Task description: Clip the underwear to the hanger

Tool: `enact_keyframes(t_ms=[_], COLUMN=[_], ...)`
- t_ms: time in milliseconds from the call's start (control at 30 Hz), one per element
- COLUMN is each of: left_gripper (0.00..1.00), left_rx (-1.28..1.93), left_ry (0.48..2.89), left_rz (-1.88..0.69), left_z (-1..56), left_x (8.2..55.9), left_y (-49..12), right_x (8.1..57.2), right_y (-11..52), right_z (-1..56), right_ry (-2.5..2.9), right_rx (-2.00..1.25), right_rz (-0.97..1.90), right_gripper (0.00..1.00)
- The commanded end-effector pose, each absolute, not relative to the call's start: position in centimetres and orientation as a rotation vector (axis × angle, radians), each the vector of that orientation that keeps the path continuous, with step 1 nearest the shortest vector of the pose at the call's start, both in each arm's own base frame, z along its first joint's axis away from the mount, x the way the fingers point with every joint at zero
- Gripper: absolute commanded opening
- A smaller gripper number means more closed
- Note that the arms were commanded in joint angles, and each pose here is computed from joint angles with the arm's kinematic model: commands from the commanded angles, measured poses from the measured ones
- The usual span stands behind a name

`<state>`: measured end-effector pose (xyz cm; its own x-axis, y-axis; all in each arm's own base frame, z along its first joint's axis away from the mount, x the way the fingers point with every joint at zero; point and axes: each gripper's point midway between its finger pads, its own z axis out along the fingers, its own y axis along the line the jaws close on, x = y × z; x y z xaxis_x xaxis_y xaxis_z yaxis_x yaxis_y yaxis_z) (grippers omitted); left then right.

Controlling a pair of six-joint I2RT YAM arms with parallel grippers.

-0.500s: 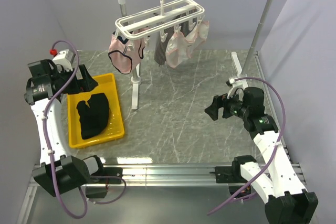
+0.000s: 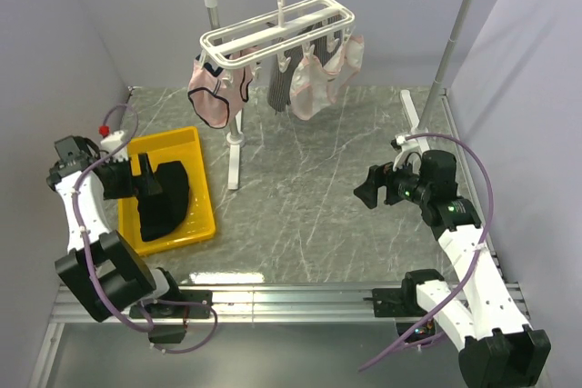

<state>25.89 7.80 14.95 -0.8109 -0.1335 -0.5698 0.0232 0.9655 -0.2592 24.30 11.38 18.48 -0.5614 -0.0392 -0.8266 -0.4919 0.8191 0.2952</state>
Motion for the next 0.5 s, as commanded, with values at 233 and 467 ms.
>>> enact_keyframes(t_ms=[233, 467], left_gripper=[0.99, 0.92], left_rx=[-0.041, -0.174], left_ry=[2.512, 2.566], left_rz=[-0.275, -0.253], left_z=[9.6, 8.2], left_x=[28.3, 31.1], left_y=[6.4, 6.8], right_x=[25.0, 25.0], right_y=[11.5, 11.4], right_z=[19.4, 19.2], right_ry=[2.071, 2.08], right_rx=[-0.392, -0.39], right_rz=[0.645, 0.643], right_gripper=[1.0, 1.0])
